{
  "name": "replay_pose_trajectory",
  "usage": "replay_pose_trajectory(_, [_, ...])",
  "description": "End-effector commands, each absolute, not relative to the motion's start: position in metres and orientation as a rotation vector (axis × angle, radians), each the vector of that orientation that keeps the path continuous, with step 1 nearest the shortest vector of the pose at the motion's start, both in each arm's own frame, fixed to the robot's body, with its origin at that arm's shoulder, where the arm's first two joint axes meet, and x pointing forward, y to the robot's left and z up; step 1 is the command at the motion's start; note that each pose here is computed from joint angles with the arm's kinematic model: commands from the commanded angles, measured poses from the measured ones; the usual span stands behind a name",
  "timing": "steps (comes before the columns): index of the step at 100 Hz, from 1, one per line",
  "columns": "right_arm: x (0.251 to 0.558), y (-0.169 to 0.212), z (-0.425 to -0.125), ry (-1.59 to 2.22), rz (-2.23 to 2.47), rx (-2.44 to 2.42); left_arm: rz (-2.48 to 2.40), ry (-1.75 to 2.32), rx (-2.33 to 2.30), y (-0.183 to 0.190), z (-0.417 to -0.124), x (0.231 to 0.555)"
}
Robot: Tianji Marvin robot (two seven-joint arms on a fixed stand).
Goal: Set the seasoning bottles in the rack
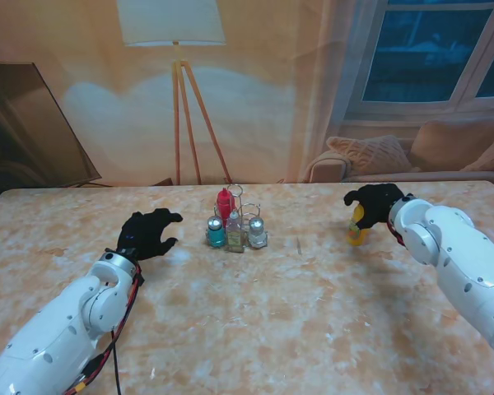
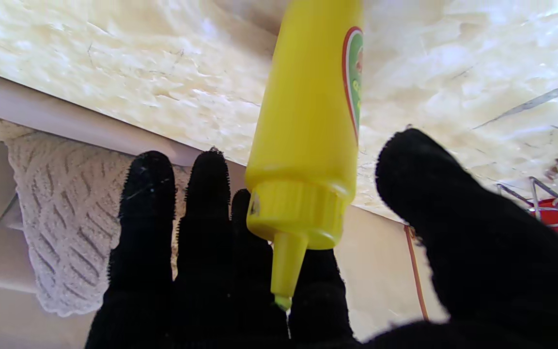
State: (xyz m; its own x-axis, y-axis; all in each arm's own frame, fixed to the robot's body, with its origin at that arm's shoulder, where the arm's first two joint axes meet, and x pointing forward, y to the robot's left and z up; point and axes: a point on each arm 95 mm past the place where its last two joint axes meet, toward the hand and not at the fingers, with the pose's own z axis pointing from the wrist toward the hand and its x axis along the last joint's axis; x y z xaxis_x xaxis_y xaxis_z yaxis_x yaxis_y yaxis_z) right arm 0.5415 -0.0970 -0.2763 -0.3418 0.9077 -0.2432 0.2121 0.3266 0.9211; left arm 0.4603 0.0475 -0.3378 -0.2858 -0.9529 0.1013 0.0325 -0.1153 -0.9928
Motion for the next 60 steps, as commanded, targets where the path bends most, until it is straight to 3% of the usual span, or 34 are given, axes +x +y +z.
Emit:
replay_pose_trajectory(1, [0.5406,-0.0951,-0.2823,1.785,1.041,1.017,-1.523,1.338,-1.112,0.0469,-0.3386,0.4605])
replay_pose_trajectory(60, [0.5444,-0.0895,-0.2913,1.777,1.053,1.099,-1.522,1.336,-1.106,0.0472,-0.3390,0.4609])
